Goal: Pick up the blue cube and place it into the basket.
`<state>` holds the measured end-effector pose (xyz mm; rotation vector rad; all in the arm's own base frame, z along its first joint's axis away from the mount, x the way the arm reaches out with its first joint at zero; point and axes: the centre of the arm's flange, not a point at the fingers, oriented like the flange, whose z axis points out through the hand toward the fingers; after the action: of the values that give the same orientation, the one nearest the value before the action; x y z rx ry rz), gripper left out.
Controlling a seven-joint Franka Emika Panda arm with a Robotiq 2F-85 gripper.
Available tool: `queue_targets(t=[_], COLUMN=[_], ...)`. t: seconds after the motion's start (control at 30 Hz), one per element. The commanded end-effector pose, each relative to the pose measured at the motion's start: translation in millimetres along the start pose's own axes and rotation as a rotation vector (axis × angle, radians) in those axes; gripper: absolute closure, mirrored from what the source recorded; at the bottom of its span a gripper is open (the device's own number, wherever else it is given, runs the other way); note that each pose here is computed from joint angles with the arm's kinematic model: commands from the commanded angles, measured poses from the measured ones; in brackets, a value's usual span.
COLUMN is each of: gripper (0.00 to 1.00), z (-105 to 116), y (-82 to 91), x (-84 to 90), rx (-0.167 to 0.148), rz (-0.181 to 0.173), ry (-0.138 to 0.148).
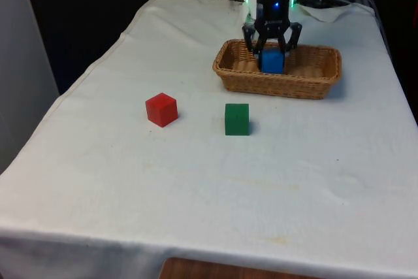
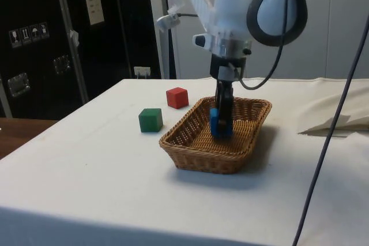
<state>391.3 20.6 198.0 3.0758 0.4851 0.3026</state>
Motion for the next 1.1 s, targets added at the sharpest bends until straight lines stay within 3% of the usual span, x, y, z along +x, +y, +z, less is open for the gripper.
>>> queue_targets(t=[0.0,0.17,0.23,0.37,0.4,0.53,0.93,1.07], gripper=[1.0,1.0,0.92,0.55,0.4,0.0,0.0,0.0], z=[0.9,1.5,2.0,1.4,1.5,1.6,-1.6,-15.3], y=[0.0,-0.2,-0.1,-0.1,-0.1,-0.2,1.5,5.0], x=[-1.1,-0.8,-0.7,-0.6,-0.7,-0.9,3.6,14.3], rx=[-0.005,-0.004,-0.002,-0.003,-0.002,-0.002,-0.005,-0.005], rz=[0.0,-0.001,0.0,0.0,0.0,0.0,0.004,0.019], ry=[0.013,0.01,0.006,0.008,0.007,0.005,0.016,0.024])
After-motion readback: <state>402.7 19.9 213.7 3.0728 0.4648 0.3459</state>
